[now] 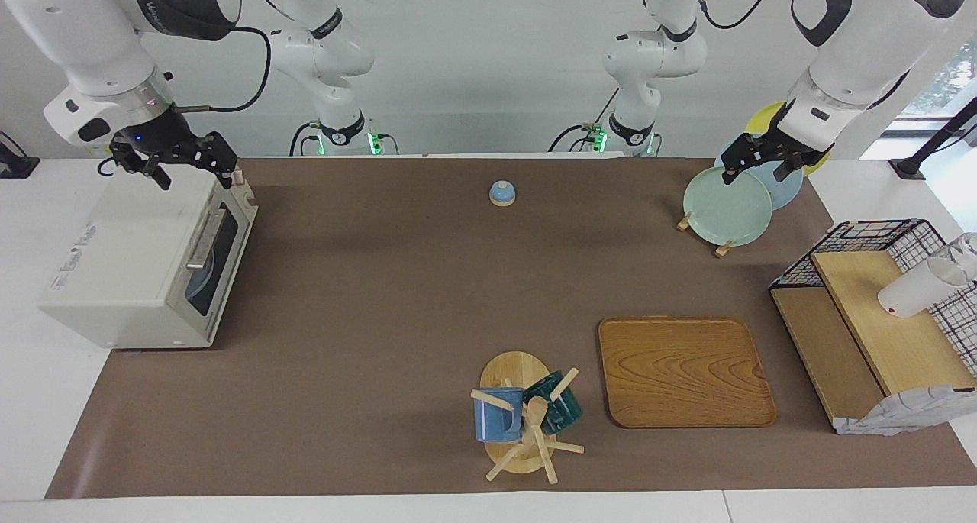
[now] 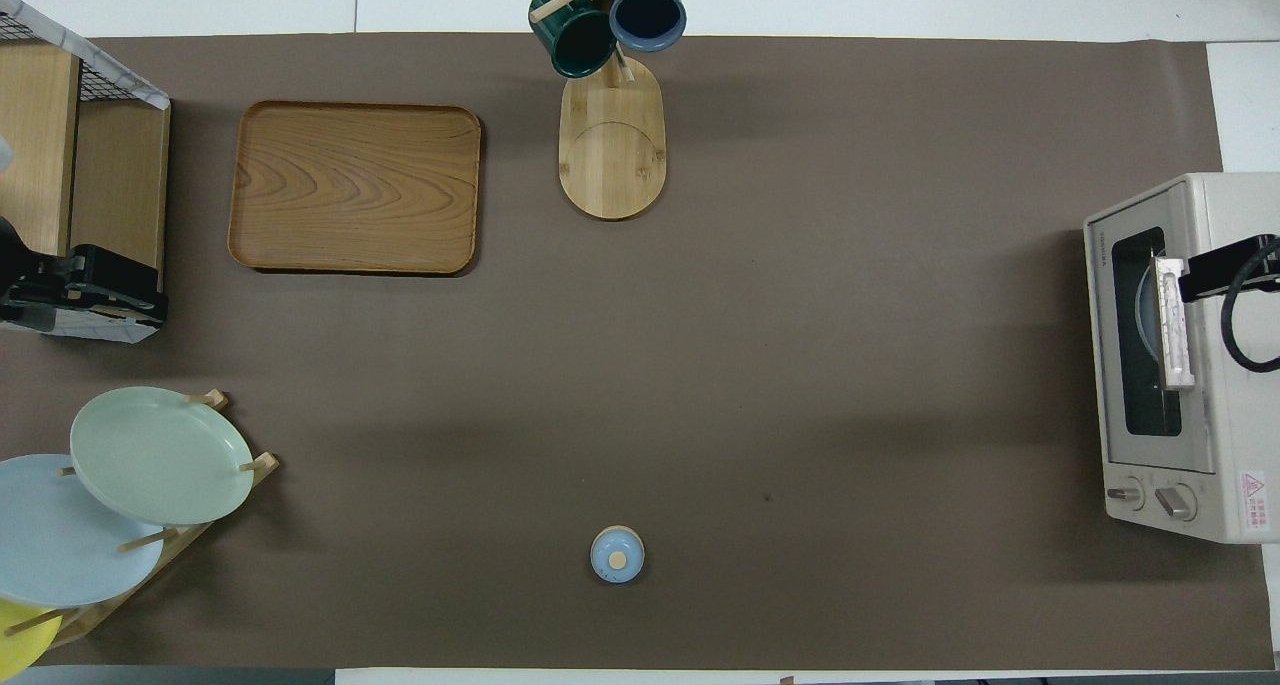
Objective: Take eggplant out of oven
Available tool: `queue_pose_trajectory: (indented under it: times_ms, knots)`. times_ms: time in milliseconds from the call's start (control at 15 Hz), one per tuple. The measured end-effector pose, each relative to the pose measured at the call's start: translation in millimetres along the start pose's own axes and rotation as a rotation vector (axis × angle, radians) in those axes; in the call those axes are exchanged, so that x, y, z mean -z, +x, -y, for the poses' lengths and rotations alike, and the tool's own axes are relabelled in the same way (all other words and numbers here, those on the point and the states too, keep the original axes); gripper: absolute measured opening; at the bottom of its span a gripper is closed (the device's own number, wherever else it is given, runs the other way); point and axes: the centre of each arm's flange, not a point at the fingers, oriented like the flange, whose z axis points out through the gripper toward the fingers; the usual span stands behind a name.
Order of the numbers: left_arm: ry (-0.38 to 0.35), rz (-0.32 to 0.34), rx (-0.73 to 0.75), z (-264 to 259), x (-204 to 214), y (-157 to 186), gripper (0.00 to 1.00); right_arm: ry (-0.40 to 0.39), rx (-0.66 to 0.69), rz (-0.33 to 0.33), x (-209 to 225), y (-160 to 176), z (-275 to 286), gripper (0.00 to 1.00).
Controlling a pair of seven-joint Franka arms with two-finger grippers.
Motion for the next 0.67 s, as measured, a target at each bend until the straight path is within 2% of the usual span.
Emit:
queue_pose_trajectory:
  times_ms: [67, 333, 467, 667]
  knots:
    - [0.000, 0.000, 0.000, 0, 0, 0, 1.00, 0.000, 0.000, -0.002, 0, 0, 0, 0.92]
    - [0.000, 0.000, 0.000, 0, 0, 0, 1.00, -0.003, 0.013, -0.023, -8, 3, -1, 0.50]
    - [0.000, 0.000, 0.000, 0, 0, 0, 1.00, -0.005, 0.010, -0.045, -21, 6, -2, 0.30]
    - [0.000, 0.000, 0.000, 0, 0, 0, 1.00, -0.018, -0.045, -0.046, -53, 9, -12, 0.01]
